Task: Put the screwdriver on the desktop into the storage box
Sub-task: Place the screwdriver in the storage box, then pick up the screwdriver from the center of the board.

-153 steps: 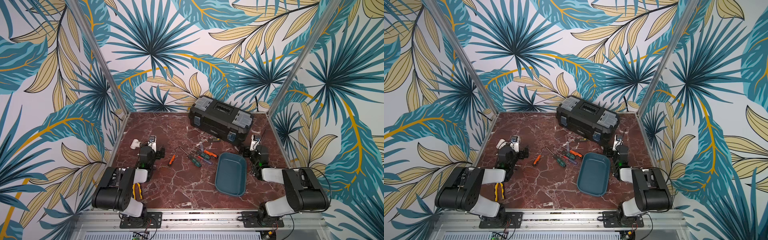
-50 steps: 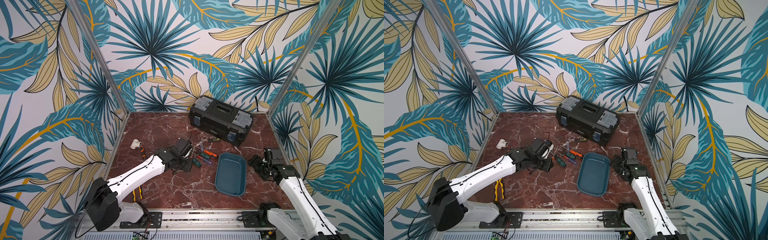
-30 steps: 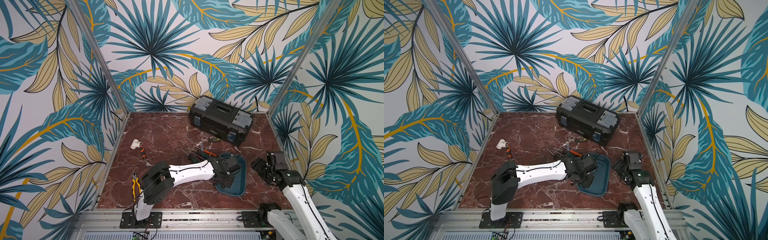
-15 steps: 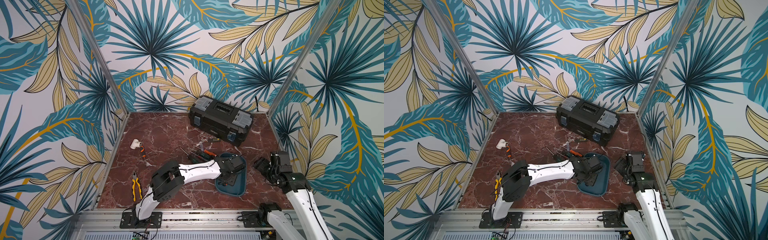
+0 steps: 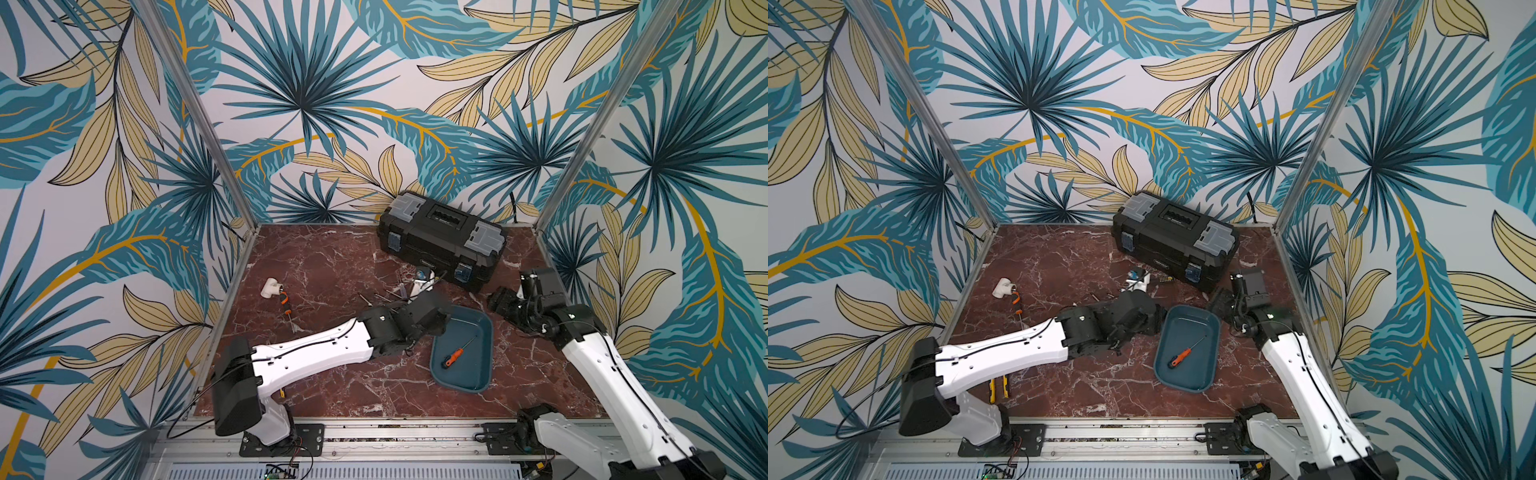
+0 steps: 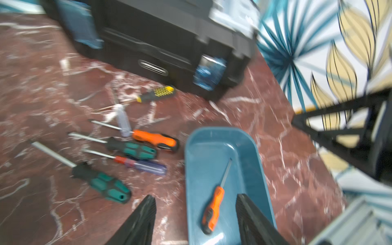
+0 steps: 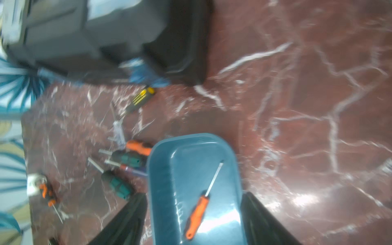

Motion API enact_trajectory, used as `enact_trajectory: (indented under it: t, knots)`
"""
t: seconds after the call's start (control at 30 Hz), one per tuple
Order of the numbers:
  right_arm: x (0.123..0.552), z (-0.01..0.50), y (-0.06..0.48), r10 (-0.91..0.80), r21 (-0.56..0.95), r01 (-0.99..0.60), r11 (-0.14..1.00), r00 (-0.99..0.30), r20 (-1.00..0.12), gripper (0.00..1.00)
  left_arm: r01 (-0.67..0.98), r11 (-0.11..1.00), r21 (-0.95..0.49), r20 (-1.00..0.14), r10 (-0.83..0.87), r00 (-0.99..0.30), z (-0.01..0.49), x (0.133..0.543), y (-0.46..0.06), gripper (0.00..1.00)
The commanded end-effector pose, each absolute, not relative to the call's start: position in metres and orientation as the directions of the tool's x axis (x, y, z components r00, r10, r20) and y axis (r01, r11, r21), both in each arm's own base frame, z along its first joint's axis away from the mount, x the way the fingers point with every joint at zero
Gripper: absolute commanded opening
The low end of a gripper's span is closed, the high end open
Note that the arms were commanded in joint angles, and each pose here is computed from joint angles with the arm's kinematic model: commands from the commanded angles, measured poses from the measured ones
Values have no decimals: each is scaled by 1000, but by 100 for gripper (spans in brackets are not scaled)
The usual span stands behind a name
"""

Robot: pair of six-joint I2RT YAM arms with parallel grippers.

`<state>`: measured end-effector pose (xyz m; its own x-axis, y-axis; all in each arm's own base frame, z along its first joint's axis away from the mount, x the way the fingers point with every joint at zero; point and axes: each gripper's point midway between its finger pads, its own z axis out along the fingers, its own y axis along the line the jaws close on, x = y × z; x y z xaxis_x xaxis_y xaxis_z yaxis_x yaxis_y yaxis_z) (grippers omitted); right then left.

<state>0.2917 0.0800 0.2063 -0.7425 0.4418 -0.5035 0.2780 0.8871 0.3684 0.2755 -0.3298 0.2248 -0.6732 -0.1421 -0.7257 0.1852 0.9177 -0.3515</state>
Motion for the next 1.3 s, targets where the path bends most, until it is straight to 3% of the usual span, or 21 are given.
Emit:
enact_trajectory:
  t: [0.0,0.27,0.53,0.83,1.27]
  knots:
    - [305,207,138,250,334,76,940,-818,-518,74,-60,912,-406,-664,-339,-667,189,288,-271,64]
    - [313,157,238,-34,246,-155,957,-900,-435,58,-333,857,-393,-674,-515,-529,186,260,-159,62]
    - [322,106,304,-294,165,-374,913,-880,-373,58,-452,781,-430,-673,-611,-417,184,222,-89,60]
    - [342,67,331,-325,125,-382,916,-886,-330,52,-497,758,-423,-697,-622,-357,186,208,-58,60]
    - [329,34,343,-412,37,-432,901,-878,-243,42,-497,755,-427,-684,-629,-369,175,208,-60,59]
